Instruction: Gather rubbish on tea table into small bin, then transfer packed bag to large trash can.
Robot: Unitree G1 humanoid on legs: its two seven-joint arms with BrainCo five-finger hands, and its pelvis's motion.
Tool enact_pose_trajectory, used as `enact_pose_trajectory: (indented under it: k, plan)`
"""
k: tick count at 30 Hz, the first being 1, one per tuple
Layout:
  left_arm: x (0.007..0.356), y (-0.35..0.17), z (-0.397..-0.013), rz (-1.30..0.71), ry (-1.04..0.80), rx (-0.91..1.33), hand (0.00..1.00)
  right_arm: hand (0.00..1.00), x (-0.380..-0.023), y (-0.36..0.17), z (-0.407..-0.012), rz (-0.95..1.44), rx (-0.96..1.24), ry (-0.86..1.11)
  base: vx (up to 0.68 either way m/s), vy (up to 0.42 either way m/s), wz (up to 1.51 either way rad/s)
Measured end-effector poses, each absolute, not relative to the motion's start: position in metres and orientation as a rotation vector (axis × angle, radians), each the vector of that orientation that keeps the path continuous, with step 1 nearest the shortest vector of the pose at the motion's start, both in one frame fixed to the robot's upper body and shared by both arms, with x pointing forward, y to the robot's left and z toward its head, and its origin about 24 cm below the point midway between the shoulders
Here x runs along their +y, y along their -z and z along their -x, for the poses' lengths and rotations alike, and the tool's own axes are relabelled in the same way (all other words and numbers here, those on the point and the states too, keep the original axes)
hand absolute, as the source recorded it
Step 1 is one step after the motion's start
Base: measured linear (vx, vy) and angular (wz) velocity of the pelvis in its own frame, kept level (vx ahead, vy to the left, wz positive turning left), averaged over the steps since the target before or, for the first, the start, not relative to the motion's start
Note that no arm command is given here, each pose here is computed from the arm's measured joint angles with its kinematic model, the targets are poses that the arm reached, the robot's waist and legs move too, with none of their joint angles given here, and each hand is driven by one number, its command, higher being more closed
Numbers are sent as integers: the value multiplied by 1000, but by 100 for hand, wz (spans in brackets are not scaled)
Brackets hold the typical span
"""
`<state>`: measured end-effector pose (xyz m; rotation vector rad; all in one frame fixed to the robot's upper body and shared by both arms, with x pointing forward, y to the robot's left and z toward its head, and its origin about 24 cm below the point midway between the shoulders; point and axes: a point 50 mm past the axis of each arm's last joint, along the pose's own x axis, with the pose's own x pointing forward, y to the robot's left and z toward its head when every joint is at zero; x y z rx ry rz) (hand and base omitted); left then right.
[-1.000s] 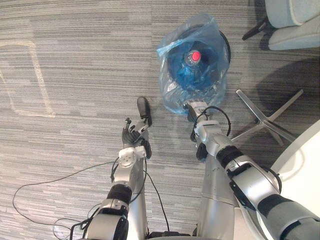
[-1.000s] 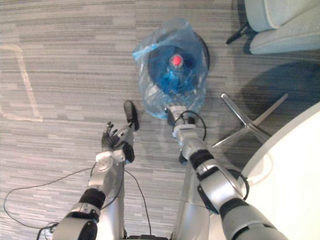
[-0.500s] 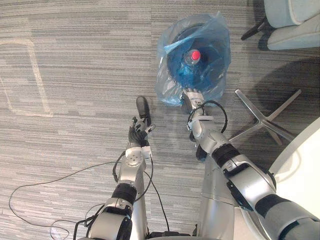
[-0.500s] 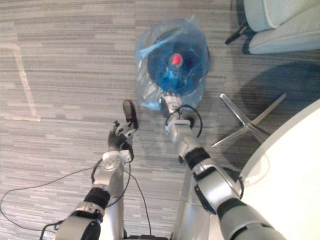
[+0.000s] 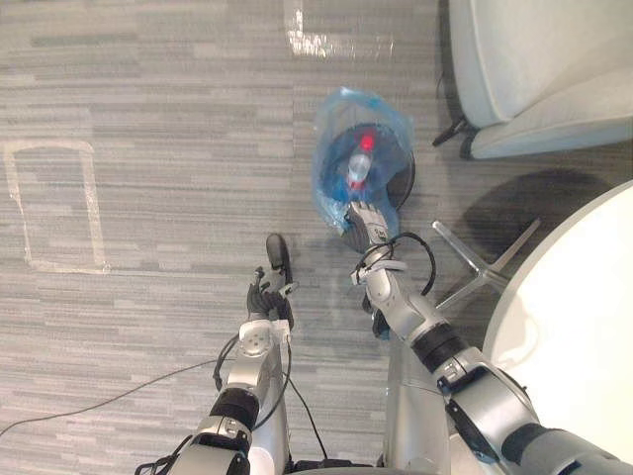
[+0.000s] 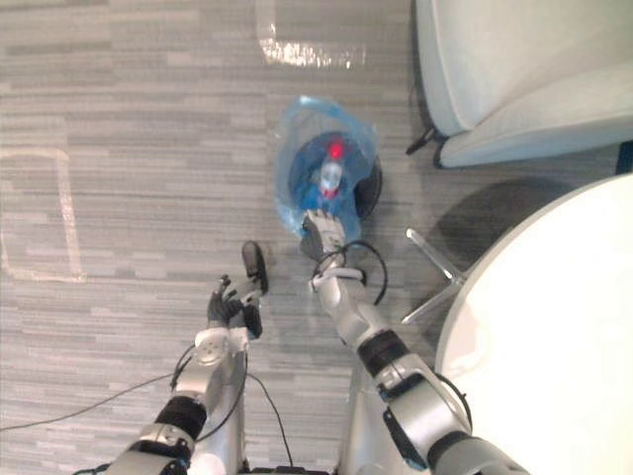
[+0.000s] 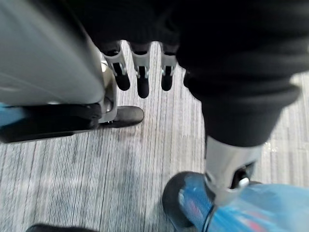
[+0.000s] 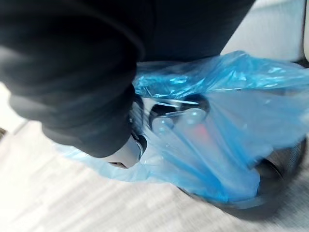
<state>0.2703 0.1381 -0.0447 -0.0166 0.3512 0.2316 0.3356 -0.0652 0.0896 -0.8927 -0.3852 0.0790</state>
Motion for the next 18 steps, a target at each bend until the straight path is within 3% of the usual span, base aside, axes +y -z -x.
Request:
enact_pose_trajectory:
  k: [8, 18]
  plan:
    - [152, 91, -225, -45, -225, 574, 0, 100, -56, -53, -297, 708, -252, -205, 90, -40, -1]
    - [159, 120, -189, -102, -181, 752, 0, 100, -57, -43, -278, 565, -197, -281, 130, -6, -10]
